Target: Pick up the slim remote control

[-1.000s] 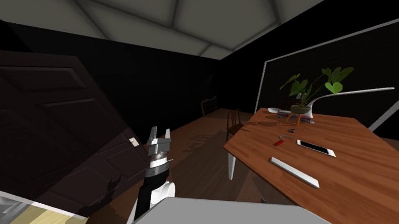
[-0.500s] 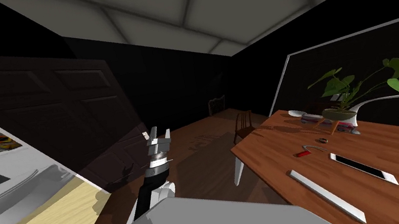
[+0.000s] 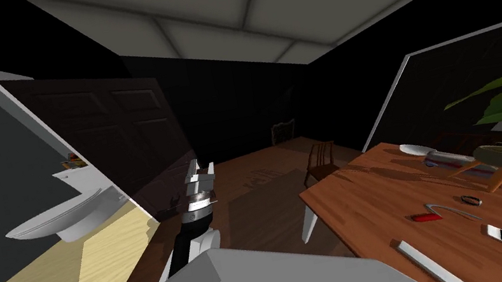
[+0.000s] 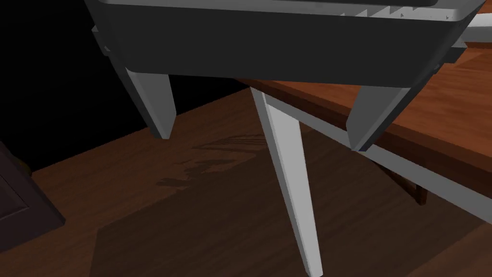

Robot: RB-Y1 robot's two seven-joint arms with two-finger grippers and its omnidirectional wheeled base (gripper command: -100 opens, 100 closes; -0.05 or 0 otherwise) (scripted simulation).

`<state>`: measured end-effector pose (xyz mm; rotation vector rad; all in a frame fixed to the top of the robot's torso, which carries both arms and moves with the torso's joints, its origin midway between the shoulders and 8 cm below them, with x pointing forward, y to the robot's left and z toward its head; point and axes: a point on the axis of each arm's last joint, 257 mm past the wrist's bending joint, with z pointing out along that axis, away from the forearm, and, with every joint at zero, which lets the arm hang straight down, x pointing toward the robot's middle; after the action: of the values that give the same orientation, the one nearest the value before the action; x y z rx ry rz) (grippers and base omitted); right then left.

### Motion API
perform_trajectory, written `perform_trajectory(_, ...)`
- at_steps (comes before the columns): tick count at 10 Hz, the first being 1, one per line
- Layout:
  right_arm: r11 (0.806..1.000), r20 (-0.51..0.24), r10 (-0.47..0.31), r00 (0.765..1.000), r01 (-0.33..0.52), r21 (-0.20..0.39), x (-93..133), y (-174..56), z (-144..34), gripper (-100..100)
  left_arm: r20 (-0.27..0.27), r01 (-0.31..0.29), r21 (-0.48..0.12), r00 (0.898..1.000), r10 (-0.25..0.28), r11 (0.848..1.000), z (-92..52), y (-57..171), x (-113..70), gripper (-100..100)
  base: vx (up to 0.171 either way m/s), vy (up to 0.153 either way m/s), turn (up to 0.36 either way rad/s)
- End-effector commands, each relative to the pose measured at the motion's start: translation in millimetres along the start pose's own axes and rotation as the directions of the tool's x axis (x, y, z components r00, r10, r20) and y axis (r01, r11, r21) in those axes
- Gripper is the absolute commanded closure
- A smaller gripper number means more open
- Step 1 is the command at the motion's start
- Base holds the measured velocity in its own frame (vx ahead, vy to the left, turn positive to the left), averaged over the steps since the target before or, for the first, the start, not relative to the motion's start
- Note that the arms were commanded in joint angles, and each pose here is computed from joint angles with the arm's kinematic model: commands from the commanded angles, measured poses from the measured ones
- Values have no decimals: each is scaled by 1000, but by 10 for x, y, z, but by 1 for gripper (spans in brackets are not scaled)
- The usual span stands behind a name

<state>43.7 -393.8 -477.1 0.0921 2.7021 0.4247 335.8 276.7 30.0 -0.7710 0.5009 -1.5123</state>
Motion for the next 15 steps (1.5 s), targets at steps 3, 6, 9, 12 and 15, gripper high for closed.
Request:
perform_trajectory(3,989,-140,-88,986,104,105,433,-592,-302,-100,0,0,0,1000,0,1000,0,0,-1,0,54,-54,279)
perform_trajectory(6,961,-279,-155,948,211,181,814,-1133,-710,-100,0,0,0,1000,0,1000,0,0,0,0,61,-86,366)
perform_trajectory(9,940,-351,-180,919,265,213,1008,-1402,-941,-100,0,0,0,1000,0,1000,0,0,0,0,36,-66,219)
perform_trajectory(12,922,-417,-198,887,313,228,1229,-1591,-1120,-100,0,0,0,1000,0,1000,0,0,-1,0,40,-113,261)
perform_trajectory(15,924,-441,-202,875,320,210,1457,-1533,-1063,-100,0,0,0,1000,0,1000,-1,0,-1,0,16,-105,238)
